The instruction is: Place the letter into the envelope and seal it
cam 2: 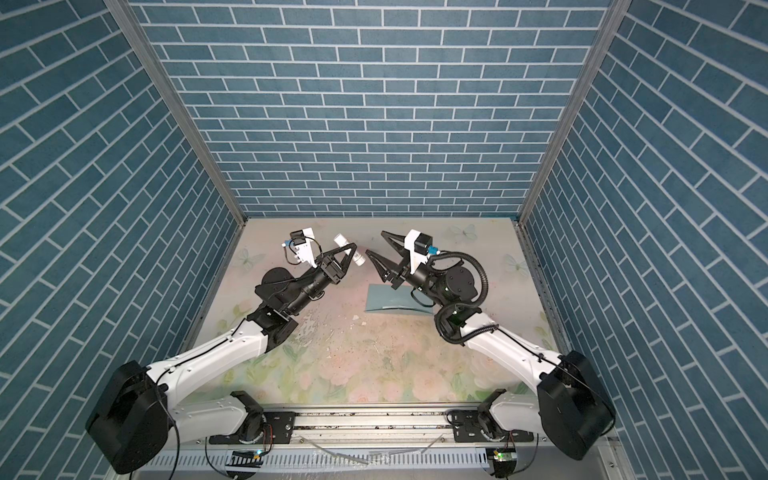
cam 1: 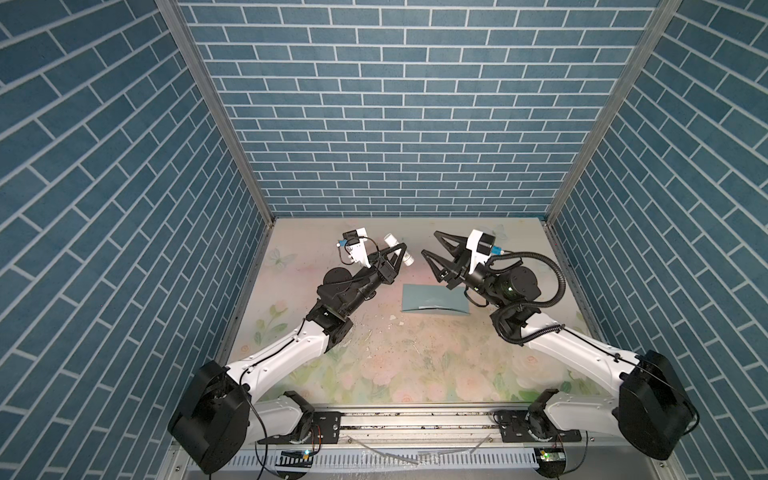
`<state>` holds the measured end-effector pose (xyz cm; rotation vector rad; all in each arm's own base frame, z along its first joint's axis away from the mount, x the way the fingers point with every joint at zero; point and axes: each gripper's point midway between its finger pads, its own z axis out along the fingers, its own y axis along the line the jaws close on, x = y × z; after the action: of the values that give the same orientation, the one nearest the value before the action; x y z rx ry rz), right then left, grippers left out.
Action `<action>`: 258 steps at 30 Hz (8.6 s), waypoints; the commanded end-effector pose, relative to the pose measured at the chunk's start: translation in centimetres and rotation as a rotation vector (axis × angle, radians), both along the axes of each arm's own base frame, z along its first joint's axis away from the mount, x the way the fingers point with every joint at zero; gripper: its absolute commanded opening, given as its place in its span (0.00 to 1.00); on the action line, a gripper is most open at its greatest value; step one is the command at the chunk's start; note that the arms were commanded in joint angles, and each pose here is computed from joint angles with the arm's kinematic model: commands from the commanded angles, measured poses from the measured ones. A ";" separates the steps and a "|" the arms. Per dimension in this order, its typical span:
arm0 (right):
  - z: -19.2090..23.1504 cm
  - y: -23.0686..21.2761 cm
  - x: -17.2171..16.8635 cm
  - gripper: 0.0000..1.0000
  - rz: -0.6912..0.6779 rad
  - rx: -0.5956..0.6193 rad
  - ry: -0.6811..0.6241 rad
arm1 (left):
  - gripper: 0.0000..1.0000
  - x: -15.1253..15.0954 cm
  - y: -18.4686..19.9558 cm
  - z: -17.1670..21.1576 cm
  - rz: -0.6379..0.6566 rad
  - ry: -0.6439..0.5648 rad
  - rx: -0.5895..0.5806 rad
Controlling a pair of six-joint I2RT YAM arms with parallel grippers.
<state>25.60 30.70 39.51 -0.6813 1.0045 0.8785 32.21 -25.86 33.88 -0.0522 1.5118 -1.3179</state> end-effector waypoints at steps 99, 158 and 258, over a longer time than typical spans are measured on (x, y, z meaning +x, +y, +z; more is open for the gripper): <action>-5.2 3.0 1.8 0.60 -0.388 -0.290 -0.293 | 0.00 -0.1 -0.9 1.7 -0.037 -0.063 -0.009; 0.2 0.0 4.8 0.68 0.283 0.198 0.369 | 0.00 -0.7 -1.0 1.4 -0.049 -0.101 0.051; -5.1 2.6 1.0 0.54 -0.414 -0.314 -0.318 | 0.00 -0.5 -1.2 1.6 -0.056 -0.097 0.033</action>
<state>26.17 34.12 33.24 -0.8479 1.0232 0.3990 32.02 -26.97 35.08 0.0565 1.4766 -1.3136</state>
